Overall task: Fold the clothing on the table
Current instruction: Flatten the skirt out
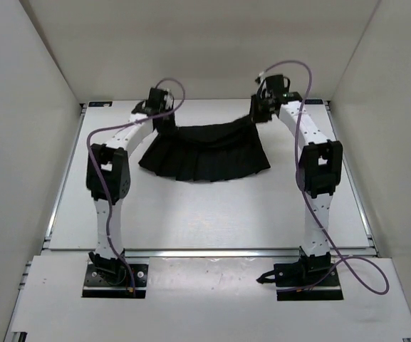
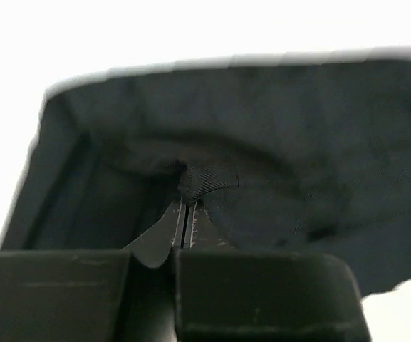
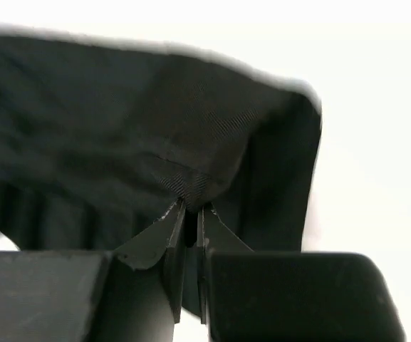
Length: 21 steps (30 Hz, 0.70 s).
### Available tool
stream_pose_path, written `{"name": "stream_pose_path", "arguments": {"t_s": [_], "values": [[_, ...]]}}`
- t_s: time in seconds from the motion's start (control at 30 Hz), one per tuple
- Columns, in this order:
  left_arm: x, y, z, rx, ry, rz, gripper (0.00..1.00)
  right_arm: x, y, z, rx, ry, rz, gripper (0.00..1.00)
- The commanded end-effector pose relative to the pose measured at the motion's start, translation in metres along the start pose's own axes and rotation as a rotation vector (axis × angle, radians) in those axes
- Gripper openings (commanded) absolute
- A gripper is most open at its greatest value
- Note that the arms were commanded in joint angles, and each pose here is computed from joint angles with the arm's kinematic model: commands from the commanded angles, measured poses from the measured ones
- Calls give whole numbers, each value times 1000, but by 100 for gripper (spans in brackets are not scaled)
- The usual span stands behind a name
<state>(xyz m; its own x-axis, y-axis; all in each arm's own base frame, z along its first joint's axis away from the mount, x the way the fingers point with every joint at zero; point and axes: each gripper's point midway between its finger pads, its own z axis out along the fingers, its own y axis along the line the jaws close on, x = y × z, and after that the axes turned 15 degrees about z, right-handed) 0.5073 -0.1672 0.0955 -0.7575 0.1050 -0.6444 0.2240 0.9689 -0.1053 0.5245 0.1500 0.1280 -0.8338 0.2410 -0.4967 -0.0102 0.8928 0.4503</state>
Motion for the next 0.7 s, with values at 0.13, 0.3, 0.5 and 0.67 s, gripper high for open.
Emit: {"name": "stream_pose_path", "arguments": {"t_s": [0.13,0.3,0.5,0.67], "values": [[-224,-6,-194,-22,-642,70,0,-157,95,-201,-172,-591,-162,0],[-184,-16,-213,-19,-610,127,0,-115,84,-219,-79,-587,-221,0],[-30,-31,-164,-6,-331,176,0,26,26,-158,-49,-327,-100,0],[112,-56,-170,55,-129,209,0,165,6,-139,-22,-53,-65,0]]}}
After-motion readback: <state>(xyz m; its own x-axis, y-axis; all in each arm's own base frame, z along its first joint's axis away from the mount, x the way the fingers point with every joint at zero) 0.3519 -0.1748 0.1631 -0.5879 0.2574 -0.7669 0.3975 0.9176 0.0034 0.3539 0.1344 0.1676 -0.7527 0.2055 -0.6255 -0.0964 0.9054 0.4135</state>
